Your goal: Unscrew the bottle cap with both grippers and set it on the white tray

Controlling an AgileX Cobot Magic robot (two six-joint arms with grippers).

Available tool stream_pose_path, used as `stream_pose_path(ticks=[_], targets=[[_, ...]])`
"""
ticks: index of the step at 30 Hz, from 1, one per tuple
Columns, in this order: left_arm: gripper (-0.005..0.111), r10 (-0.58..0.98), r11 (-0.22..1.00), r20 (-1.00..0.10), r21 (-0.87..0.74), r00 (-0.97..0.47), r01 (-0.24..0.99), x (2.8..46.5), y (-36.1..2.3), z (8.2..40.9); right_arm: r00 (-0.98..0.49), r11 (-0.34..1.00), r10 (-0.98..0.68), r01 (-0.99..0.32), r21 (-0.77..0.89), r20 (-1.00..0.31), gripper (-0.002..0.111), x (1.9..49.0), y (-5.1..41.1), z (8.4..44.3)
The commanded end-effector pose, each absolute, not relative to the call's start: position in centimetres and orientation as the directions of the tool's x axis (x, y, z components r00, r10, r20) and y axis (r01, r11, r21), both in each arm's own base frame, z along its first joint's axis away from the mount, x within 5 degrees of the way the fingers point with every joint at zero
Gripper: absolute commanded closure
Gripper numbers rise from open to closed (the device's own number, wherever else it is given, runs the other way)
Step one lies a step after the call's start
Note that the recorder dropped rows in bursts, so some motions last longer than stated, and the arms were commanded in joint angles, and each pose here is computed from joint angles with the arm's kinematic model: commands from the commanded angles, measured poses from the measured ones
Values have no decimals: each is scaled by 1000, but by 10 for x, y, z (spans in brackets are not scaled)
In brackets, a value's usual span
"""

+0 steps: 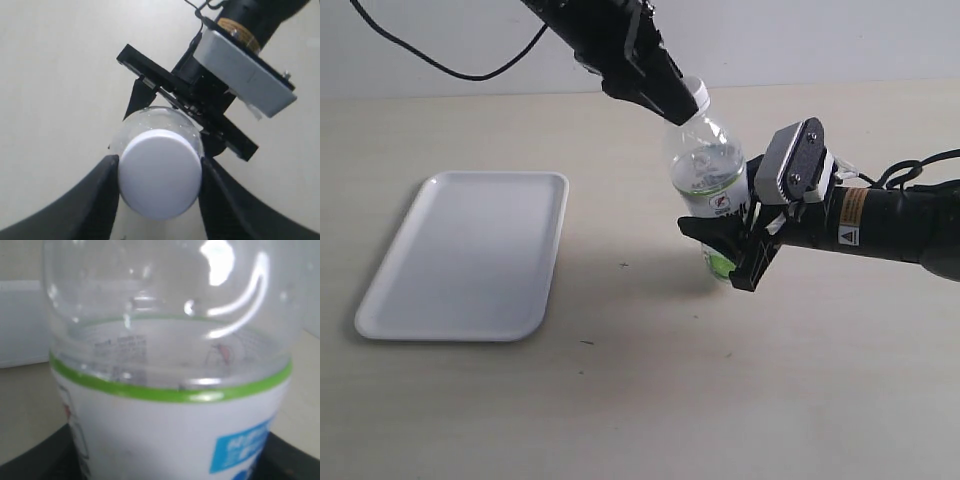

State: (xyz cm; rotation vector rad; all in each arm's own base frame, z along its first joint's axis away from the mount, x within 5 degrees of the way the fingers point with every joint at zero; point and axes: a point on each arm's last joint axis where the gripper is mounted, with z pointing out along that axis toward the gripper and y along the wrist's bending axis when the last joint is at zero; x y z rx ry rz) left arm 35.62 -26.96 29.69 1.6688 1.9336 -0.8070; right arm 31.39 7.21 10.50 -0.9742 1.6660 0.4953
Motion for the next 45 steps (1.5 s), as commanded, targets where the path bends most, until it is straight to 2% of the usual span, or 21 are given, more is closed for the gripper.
stream_pose_path(ticks=[1,5,11,16,18,21,23,26,32,34,36,39,40,42,45], targets=[[104,615,251,-679,-312,-400,916,355,-274,307,-29,528,-379,-828,-190,-925,108,311,74,105],[104,565,344,-622,-419,-542,840,355,-274,307,-30,529,-378,-828,-189,-925,108,311,74,105],[104,432,460,-488,-604,-759,650,354,-276,310,-30,529,-378,-828,-189,-925,108,311,74,105],[104,339,513,-383,-691,-859,510,354,-277,311,-28,528,-379,-828,-191,-925,108,311,74,105],[104,316,522,-374,-699,-872,489,355,-278,312,-30,528,-378,-828,-189,-925,108,311,74,105],[104,308,524,-391,-691,-867,498,357,-278,312,-36,531,-374,-827,-183,-927,108,311,74,105],[104,335,517,-458,-642,-823,567,359,-277,312,-36,531,-374,-827,-183,-927,108,311,74,105],[104,469,454,-593,-473,-654,755,358,-272,319,-50,537,-368,-827,-169,-928,108,311,74,105],[103,615,460,-634,-194,-469,866,347,-254,353,-53,541,-366,-824,-166,-929,108,311,74,105],[96,682,396,-635,-94,-361,913,337,-252,366,-53,541,-366,-824,-166,-929,108,311,74,105],[81,701,388,-625,-71,-344,919,326,-253,374,-53,541,-366,-824,-166,-929,108,311,74,105],[44,696,481,-579,-64,-425,874,311,-266,377,-54,545,-364,-822,-165,-930,108,311,73,105],[35,701,511,-558,-40,-443,859,307,-270,375,-54,545,-364,-822,-165,-930,108,311,73,105],[33,711,585,-508,44,-486,810,299,-283,368,-55,545,-363,-822,-164,-930,108,311,73,105],[35,731,617,-479,159,-486,771,282,-311,358,-69,551,-354,-821,-148,-933,108,311,73,105]])
